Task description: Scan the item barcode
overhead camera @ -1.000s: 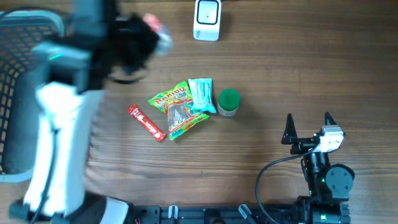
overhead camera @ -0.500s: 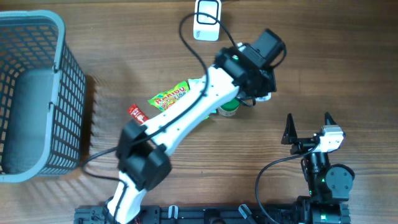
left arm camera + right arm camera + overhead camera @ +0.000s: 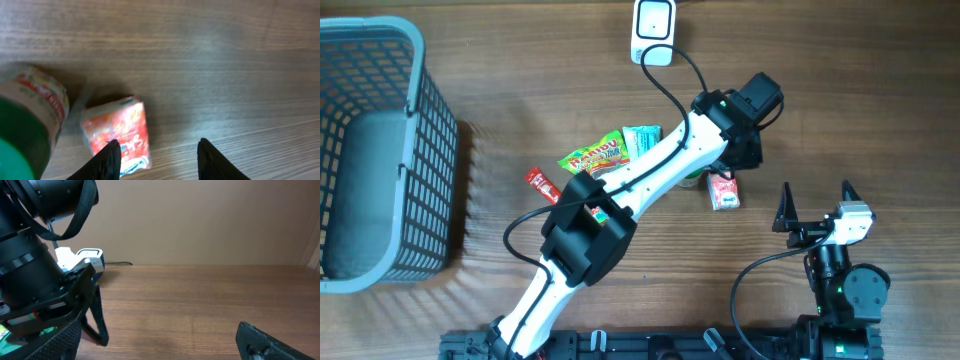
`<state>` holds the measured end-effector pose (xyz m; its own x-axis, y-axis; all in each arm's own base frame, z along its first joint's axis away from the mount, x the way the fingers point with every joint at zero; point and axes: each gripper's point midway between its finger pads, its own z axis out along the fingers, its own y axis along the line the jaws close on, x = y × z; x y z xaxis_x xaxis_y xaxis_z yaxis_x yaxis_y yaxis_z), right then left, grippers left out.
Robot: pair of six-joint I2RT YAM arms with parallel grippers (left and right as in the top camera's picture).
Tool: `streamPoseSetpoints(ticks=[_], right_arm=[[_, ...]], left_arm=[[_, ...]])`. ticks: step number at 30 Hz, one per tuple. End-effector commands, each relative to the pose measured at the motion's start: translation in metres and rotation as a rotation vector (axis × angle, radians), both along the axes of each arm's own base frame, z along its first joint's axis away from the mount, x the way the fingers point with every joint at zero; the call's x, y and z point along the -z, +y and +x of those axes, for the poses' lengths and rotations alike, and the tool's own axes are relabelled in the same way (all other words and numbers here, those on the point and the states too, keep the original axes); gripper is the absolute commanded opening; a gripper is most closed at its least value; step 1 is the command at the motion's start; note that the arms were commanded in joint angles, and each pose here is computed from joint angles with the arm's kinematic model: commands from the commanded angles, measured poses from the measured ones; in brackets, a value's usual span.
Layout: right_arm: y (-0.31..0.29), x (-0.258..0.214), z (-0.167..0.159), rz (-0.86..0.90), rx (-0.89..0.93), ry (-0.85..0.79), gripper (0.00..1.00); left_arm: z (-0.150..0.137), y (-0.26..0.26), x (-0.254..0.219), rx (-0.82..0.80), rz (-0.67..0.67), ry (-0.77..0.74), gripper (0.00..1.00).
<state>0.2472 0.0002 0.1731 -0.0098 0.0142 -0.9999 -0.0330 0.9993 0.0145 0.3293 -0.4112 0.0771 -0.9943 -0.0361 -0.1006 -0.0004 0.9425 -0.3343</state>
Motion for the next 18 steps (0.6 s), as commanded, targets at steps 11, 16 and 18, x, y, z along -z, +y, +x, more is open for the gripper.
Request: streamPoseSetpoints(ticks=[11, 16, 18], right_arm=[[-0.001, -0.001, 0.0, -0.012, 0.009, -0.006, 1.0], [-0.001, -0.001, 0.0, -0.012, 0.009, -0.006, 1.0], [-0.001, -0.001, 0.0, -0.012, 0.009, -0.006, 1.0]], left_arm=[[0.066, 0.047, -0.219, -0.012, -0.115, -0.553, 0.61], [0.058, 0.147, -0.39, -0.229, 0.007, -1.072, 0.83], [0.038, 0.191, -0.453, -0.309, 0.046, -1.246, 0.87]])
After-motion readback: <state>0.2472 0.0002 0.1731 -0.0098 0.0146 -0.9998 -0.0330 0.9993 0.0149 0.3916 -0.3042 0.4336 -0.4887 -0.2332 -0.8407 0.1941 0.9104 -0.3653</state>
